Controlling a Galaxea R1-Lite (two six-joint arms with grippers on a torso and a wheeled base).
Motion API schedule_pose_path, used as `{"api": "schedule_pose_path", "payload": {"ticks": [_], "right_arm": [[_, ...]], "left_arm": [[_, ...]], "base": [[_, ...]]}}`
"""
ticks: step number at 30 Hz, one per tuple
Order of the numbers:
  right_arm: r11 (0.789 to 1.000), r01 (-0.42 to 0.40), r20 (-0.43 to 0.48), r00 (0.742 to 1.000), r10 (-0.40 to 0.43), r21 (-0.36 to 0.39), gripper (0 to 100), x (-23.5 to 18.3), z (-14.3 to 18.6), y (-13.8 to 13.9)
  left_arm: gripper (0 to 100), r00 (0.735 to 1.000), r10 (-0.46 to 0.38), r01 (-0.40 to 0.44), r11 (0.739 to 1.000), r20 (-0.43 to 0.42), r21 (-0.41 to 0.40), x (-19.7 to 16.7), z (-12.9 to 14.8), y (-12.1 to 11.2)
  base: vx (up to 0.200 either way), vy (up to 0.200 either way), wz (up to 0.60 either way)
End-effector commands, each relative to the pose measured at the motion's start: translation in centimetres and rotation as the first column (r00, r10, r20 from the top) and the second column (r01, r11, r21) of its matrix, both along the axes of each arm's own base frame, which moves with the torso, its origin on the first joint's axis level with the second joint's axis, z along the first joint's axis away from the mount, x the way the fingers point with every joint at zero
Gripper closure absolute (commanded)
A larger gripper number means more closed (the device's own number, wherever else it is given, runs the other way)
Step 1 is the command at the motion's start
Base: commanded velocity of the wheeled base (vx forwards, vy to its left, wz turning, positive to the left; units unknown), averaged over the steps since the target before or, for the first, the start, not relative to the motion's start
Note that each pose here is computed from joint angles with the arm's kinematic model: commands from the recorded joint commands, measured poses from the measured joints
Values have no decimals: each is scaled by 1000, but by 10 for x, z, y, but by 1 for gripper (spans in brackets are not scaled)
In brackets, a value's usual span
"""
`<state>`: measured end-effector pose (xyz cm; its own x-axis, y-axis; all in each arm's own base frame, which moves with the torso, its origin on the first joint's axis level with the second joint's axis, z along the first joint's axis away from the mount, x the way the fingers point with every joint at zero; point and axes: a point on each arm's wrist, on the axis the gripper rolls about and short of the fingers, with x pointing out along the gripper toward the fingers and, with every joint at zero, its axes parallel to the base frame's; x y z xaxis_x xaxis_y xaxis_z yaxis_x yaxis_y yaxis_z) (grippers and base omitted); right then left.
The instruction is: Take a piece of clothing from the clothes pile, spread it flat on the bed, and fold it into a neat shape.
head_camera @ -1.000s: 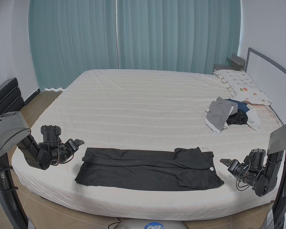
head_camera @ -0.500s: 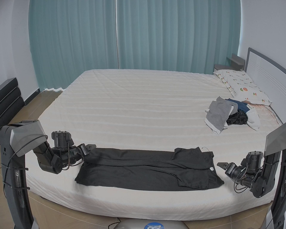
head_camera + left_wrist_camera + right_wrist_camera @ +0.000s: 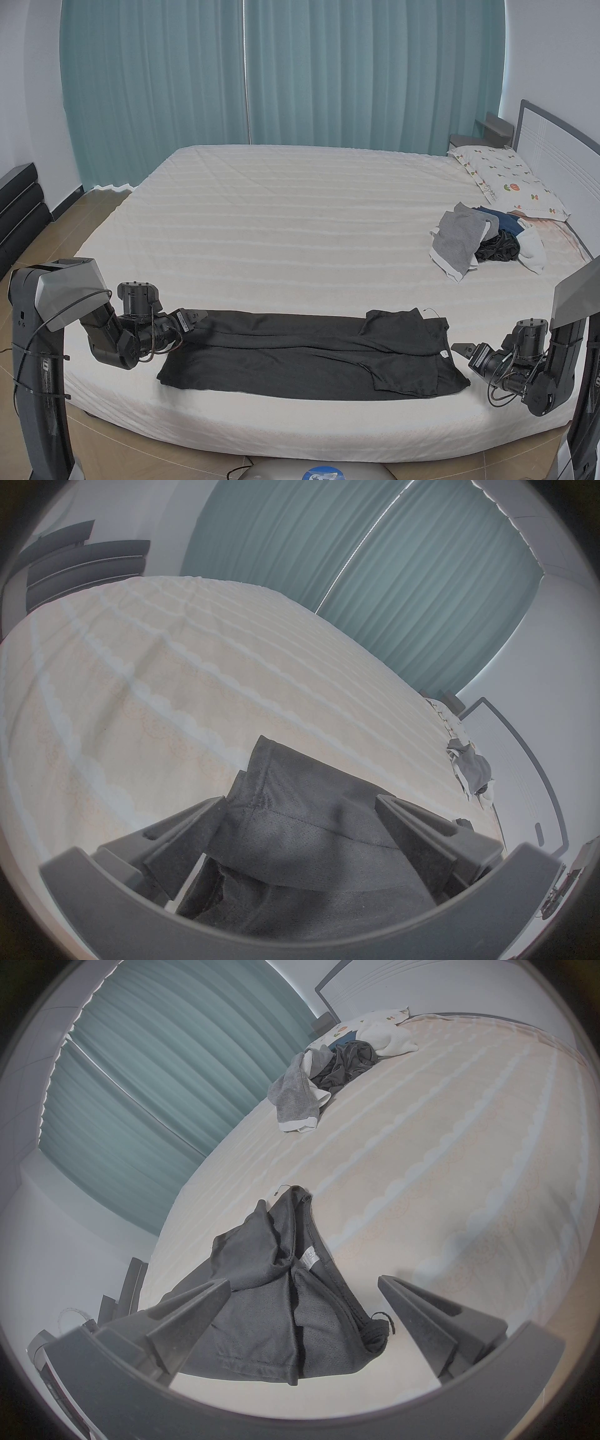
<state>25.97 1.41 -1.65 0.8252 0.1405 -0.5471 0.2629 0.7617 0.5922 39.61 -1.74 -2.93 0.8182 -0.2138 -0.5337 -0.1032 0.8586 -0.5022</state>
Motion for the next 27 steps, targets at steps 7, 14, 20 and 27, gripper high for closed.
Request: {"api": "schedule_pose_path", "payload": {"ticks": [7, 14, 20, 27], "right_arm": [[1000, -1, -4, 1000, 1, -1, 0, 0, -1, 0], [1000, -2, -4, 1000, 2, 0, 0, 0, -1, 0], [1000, -1, -4, 1000, 1, -1, 0, -1, 0, 0], [1000, -3, -4, 1000, 3, 1, 0, -1, 0, 1]], "left_arm": [[0, 1000, 5, -5, 1000, -12, 1, 0, -5, 1], [100, 998, 56, -56, 998, -9, 19, 0, -4, 11], [100, 993, 117, -116, 992, -7, 39, 0, -4, 19], [100, 993, 116, -116, 993, 19, 31, -1, 0, 17]], "base": [[0, 0, 0], [0, 0, 0], [0, 0, 0], [0, 0, 0]]}}
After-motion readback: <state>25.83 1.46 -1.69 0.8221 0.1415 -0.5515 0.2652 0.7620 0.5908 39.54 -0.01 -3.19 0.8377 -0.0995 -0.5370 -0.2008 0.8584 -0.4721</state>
